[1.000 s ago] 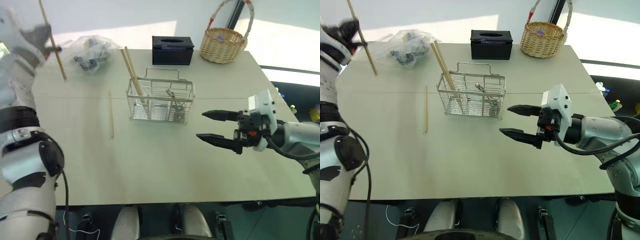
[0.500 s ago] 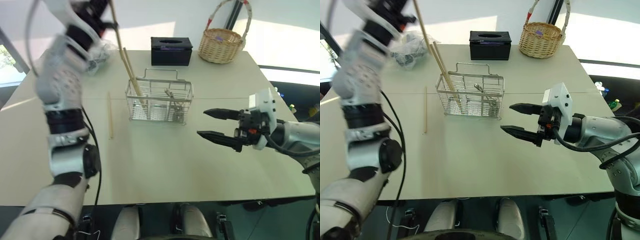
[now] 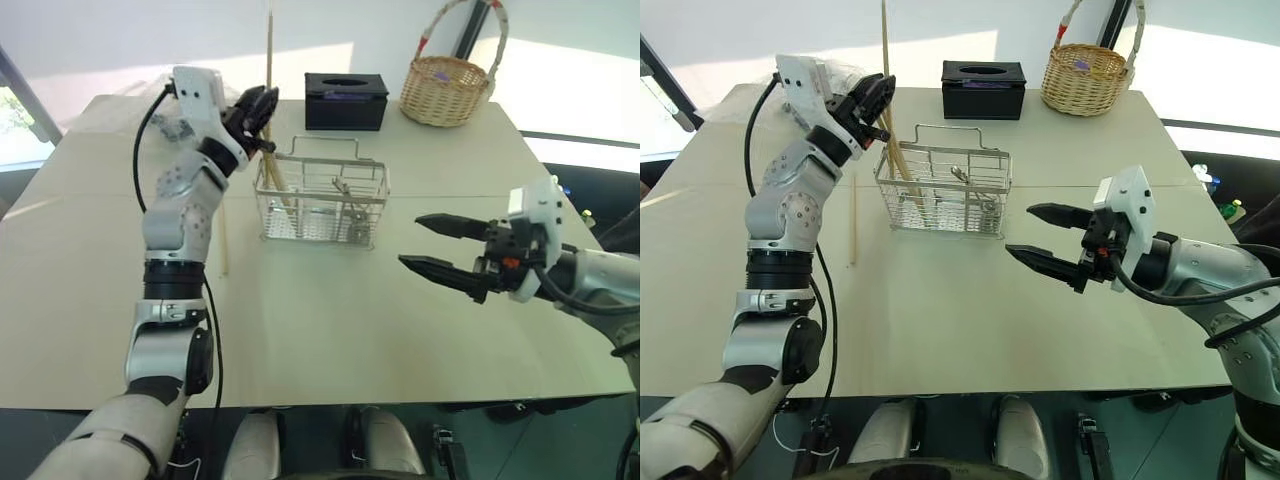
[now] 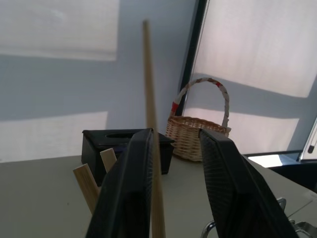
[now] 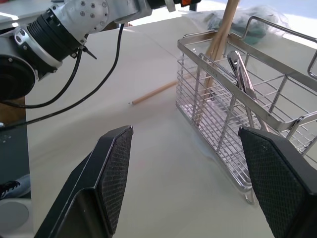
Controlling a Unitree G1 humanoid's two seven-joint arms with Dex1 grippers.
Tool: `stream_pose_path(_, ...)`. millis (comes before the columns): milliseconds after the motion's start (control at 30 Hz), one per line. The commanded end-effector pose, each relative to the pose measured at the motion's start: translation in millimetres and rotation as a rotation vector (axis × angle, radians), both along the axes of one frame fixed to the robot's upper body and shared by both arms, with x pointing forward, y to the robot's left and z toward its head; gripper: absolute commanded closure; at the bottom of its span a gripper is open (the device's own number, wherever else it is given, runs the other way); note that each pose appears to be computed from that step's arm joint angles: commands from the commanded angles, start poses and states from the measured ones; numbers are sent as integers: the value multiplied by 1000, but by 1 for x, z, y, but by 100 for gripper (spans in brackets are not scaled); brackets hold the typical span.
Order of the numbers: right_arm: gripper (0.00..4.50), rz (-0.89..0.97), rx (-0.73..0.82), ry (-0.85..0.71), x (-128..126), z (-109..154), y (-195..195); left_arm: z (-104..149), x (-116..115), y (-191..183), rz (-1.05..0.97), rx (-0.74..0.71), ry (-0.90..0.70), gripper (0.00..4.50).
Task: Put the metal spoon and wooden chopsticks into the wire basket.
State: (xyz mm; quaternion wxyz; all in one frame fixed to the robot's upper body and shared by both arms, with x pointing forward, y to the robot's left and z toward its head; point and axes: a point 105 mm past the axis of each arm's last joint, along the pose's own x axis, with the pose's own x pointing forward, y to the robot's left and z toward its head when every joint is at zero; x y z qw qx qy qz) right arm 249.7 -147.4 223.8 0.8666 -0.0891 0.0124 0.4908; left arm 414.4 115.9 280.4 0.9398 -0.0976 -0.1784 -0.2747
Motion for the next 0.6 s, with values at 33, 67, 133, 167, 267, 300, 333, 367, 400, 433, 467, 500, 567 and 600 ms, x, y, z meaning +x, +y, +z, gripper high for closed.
stream_pose_path(33, 96, -6, 3, -47, 0, 12, -2, 24, -12, 1, -23, -42, -69, 100)
stream_pose_path(67, 96, -5, 3, -47, 0, 12, -2, 27, -13, 3, -22, -51, -67, 51)
stream_pose_path(133, 96, -2, 4, -46, 1, 12, -1, 31, -15, 7, -21, -64, -65, 1)
stream_pose_path(167, 96, 1, 5, -46, 2, 12, -1, 34, -17, 10, -15, -61, -71, 1)
stream_pose_path(267, 96, 8, 6, -45, 5, 12, 0, 43, -22, 17, 5, -55, -92, 1)
stream_pose_path(300, 96, 11, 6, -46, 6, 13, 0, 49, -24, 21, 17, -54, -102, 1)
stream_pose_path(333, 96, 14, 6, -48, 7, 13, 1, 55, -27, 26, 26, -57, -112, 1)
stream_pose_path(367, 96, 17, 6, -49, 8, 13, 2, 62, -30, 30, 32, -63, -122, 1)
stream_pose_path(400, 96, 19, 5, -51, 9, 13, 2, 71, -34, 36, 41, -75, -135, 1)
stream_pose_path(433, 96, 20, 4, -53, 10, 13, 3, 79, -37, 43, 52, -90, -143, 1)
stream_pose_path(467, 96, 21, 4, -54, 11, 13, 3, 86, -39, 51, 68, -107, -146, 1)
stream_pose_path(500, 96, 21, 4, -56, 11, 13, 3, 92, -40, 61, 89, -129, -143, 1)
stream_pose_path(567, 96, 26, 5, -57, 12, 11, 4, 96, -26, 105, 238, -183, -56, 1)
stream_pose_path(600, 96, 28, 5, -57, 12, 10, 5, 90, -17, 121, 310, -171, 2, 1)
